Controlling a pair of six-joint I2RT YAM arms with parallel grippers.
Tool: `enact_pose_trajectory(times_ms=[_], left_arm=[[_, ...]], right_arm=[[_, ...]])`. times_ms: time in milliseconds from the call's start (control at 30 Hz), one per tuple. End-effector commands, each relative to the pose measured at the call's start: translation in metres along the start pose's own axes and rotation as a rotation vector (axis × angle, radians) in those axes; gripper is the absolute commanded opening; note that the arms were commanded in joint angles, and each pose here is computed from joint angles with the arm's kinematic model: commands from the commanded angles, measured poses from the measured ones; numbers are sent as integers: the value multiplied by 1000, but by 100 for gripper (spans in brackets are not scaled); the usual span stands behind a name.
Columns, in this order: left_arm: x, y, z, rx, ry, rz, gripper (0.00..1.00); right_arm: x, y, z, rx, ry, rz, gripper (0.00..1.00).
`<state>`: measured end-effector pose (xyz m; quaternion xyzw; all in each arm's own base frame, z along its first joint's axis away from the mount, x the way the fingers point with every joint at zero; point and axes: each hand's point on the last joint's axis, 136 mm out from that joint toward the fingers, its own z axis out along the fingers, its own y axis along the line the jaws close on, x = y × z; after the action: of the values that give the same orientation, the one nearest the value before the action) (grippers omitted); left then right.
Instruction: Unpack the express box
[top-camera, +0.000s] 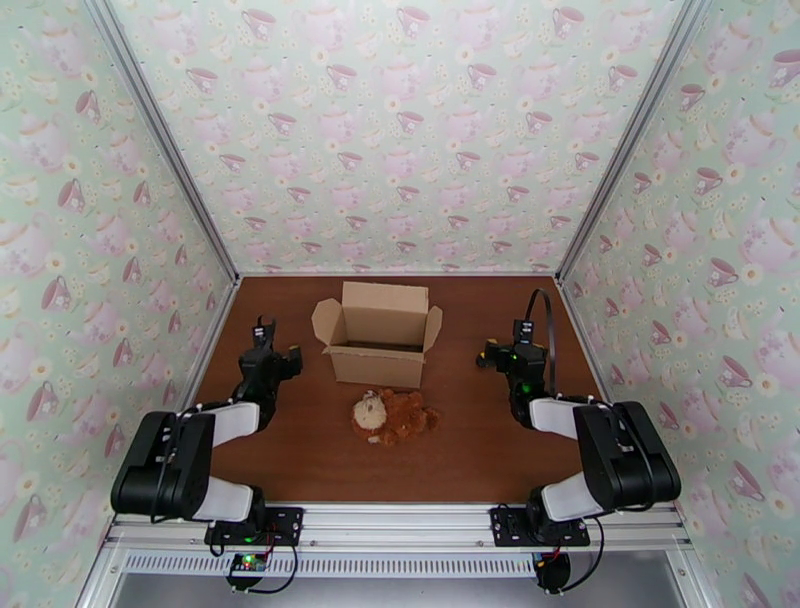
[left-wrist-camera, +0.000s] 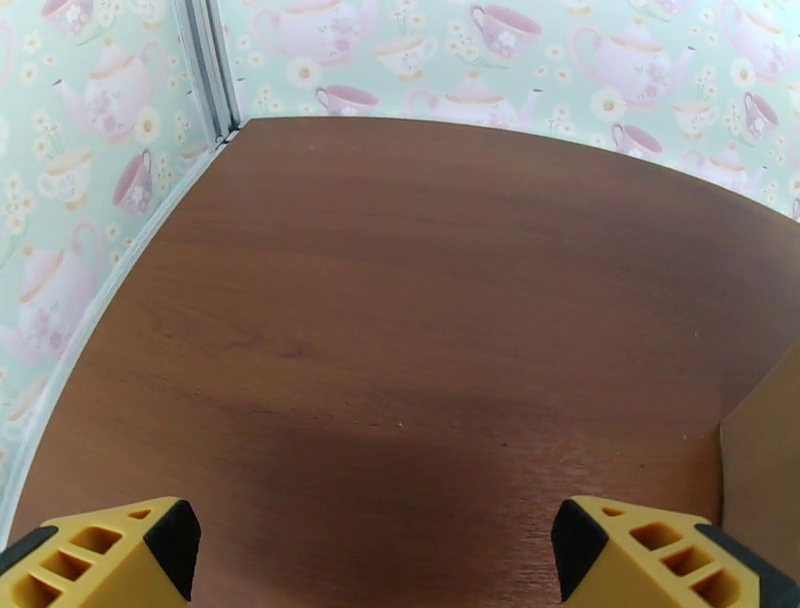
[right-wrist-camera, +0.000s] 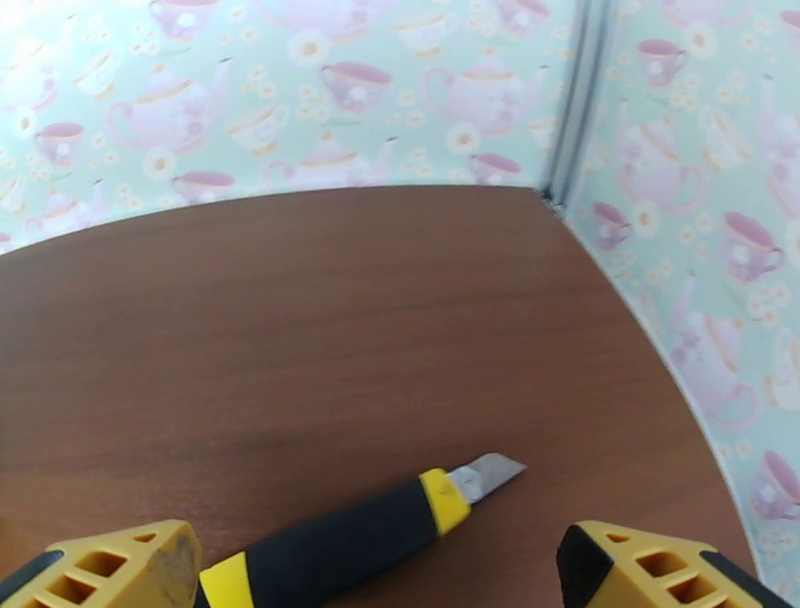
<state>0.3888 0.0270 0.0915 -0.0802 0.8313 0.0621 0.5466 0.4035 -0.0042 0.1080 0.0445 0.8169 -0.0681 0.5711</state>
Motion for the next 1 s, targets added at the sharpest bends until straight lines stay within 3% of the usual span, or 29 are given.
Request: enact_pose_trajectory(times_ms=[0, 133, 967], left_arm=[[-25, -11, -1, 71, -147, 3, 100], [-22, -7, -7, 59, -188, -13, 100], [-23, -9, -4, 43, -175, 11, 100]], right_arm=[[-11, 1, -2, -61, -100, 44, 100], [-9, 1, -3, -63, -109, 43, 100], [-8, 3, -2, -70, -95, 36, 100]])
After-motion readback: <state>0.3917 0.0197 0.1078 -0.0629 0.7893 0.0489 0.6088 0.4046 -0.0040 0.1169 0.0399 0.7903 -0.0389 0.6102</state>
